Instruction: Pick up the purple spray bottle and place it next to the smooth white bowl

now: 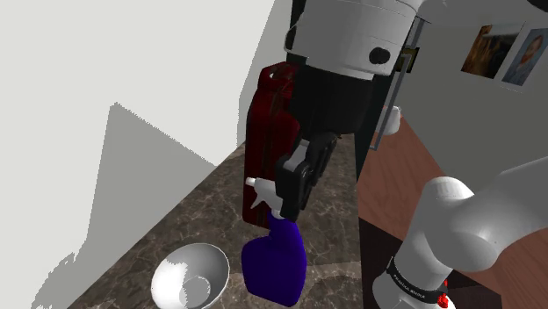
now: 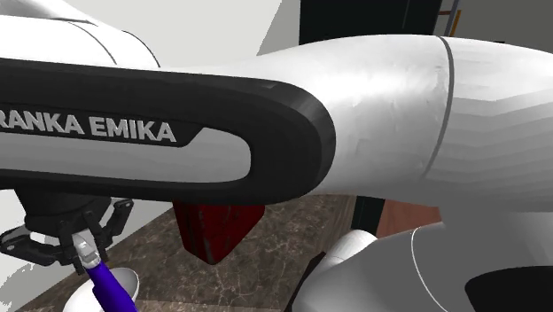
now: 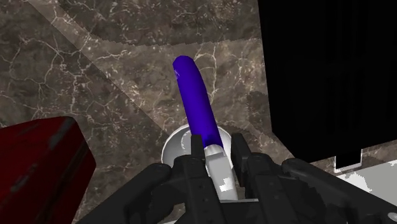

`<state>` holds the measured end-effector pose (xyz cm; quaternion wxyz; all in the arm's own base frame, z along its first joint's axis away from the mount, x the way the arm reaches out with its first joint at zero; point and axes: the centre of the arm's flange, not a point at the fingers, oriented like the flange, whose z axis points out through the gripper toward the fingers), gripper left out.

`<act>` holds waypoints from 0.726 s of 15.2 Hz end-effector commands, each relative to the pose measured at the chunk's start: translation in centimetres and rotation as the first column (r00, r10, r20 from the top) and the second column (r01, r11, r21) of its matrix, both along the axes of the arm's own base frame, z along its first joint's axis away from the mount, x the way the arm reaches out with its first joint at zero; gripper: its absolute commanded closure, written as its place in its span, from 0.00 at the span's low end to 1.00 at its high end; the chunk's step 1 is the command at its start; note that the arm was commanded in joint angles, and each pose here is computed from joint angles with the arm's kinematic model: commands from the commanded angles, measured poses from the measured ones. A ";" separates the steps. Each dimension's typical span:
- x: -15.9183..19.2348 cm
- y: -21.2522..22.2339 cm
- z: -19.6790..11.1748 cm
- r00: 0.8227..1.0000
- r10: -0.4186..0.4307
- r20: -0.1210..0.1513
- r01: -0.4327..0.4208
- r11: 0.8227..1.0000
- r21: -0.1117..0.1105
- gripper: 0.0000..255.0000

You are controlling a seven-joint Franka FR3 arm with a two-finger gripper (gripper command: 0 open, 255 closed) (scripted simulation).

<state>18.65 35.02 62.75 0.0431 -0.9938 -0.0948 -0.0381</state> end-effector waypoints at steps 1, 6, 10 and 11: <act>0.0 0.0 -1.1 1.000 0.000 0.000 0.000 1.000 0.000 1.00; 0.0 0.0 -3.7 1.000 0.000 0.000 0.000 1.000 0.000 1.00; 0.0 0.0 -5.8 1.000 0.000 0.000 0.000 1.000 0.000 1.00; 0.0 0.0 -6.4 1.000 0.000 0.000 0.000 1.000 0.000 1.00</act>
